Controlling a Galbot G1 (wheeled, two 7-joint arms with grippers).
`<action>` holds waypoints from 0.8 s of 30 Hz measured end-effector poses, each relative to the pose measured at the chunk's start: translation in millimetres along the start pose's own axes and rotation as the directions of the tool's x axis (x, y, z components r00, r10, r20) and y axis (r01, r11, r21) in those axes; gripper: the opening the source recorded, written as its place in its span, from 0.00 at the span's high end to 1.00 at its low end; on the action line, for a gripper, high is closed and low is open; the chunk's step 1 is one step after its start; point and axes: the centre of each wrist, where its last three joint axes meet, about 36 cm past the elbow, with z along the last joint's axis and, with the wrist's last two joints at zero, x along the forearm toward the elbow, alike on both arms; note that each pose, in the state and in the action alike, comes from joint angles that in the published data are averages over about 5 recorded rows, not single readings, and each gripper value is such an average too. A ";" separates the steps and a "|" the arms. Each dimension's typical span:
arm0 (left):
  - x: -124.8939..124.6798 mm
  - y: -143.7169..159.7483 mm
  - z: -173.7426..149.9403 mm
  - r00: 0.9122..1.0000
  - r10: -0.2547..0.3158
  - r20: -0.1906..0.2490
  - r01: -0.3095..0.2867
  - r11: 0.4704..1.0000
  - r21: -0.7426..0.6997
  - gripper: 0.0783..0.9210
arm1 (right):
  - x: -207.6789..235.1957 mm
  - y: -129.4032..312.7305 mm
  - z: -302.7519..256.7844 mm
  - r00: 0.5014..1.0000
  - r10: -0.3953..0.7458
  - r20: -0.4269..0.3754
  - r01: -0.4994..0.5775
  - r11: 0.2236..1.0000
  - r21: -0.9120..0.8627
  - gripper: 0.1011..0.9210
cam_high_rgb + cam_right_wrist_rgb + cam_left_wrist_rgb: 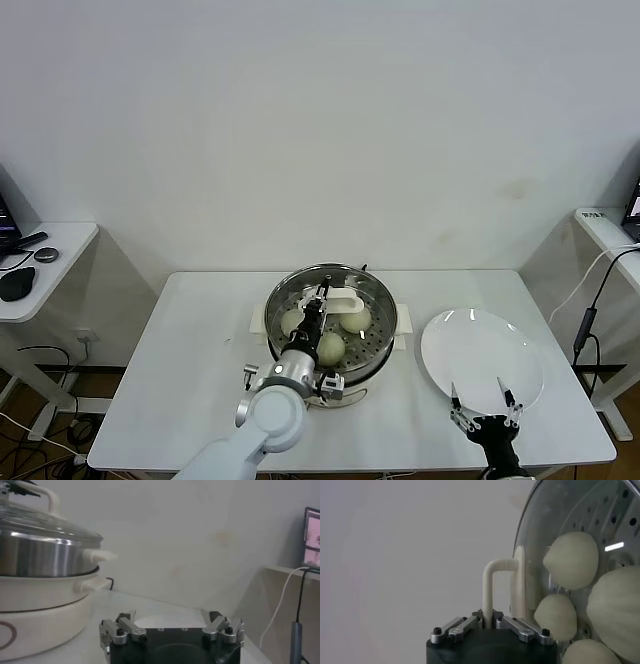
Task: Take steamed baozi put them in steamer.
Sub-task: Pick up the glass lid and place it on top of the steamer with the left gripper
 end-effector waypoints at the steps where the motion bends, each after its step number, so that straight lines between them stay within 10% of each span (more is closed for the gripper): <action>1: -0.1 0.2 0.1 1.000 0.001 0.001 -0.001 1.000 0.001 0.89 | 0.0 0.1 0.0 1.000 -0.001 0.000 0.001 1.000 0.000 0.12; 14: 0.8 -1.0 2.9 1.000 0.006 0.008 -0.006 1.000 0.021 0.88 | 0.4 2.7 -0.6 1.000 -0.008 -0.003 0.008 1.000 0.000 0.12; 24: 14.0 5.7 12.8 1.000 -0.005 0.026 0.003 0.996 0.094 0.56 | 0.7 3.6 -1.3 1.000 -0.010 -0.006 0.010 1.000 0.001 0.12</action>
